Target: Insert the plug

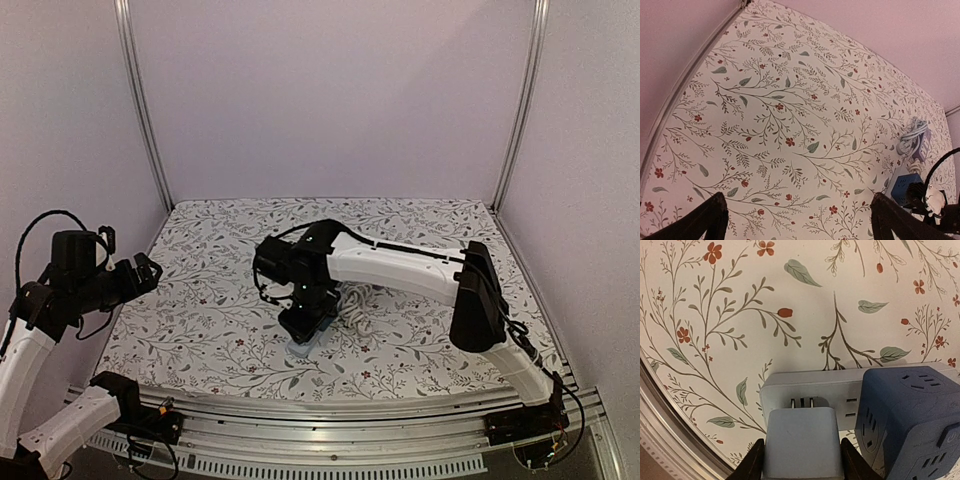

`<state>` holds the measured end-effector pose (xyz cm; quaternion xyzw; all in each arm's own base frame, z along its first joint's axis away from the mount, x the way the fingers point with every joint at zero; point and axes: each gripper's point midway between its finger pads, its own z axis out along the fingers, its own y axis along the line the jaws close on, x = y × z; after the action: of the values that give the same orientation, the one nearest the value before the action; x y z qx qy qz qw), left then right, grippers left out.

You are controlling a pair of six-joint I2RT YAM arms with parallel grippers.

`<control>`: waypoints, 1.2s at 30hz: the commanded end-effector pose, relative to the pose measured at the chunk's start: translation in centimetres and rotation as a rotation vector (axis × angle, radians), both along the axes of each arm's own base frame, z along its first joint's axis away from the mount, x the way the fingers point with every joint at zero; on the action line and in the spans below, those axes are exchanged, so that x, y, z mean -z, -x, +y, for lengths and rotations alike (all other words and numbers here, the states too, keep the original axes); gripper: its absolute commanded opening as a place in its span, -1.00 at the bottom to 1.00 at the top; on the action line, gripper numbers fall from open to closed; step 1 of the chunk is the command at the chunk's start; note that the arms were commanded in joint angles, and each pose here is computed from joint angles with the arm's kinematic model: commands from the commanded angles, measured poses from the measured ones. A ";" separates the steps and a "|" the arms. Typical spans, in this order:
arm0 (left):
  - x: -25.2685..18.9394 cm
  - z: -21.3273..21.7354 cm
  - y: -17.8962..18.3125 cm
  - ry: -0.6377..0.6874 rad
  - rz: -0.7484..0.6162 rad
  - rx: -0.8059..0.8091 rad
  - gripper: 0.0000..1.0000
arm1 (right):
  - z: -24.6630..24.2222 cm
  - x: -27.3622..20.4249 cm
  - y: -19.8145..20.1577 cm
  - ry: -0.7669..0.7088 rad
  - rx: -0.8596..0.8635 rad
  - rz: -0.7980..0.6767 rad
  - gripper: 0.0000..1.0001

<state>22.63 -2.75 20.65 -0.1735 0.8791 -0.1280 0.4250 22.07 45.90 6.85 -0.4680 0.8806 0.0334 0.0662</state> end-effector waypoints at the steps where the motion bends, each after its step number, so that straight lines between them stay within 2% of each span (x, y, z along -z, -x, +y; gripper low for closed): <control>1: 0.8 0.5 0.1 -0.017 0.027 -0.011 0.99 | -10.8 0.6 4.2 0.424 0.044 0.197 -1.00; 13: 1.0 0.6 0.0 -0.016 0.037 -0.021 0.99 | -15.3 -2.0 5.2 0.468 0.050 0.204 -1.00; 26: 1.1 0.8 -0.2 -0.028 0.045 -0.025 0.99 | -13.4 0.5 3.4 0.484 -0.048 0.193 -1.00; 36: 1.4 1.4 -0.5 -0.039 0.059 -0.046 0.99 | -11.0 -0.4 3.8 0.366 -0.111 0.164 -1.00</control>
<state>23.08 -2.00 19.79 -0.1831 0.8862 -0.1098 0.4112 21.40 40.45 7.31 -0.4949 0.8687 -0.0126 0.0172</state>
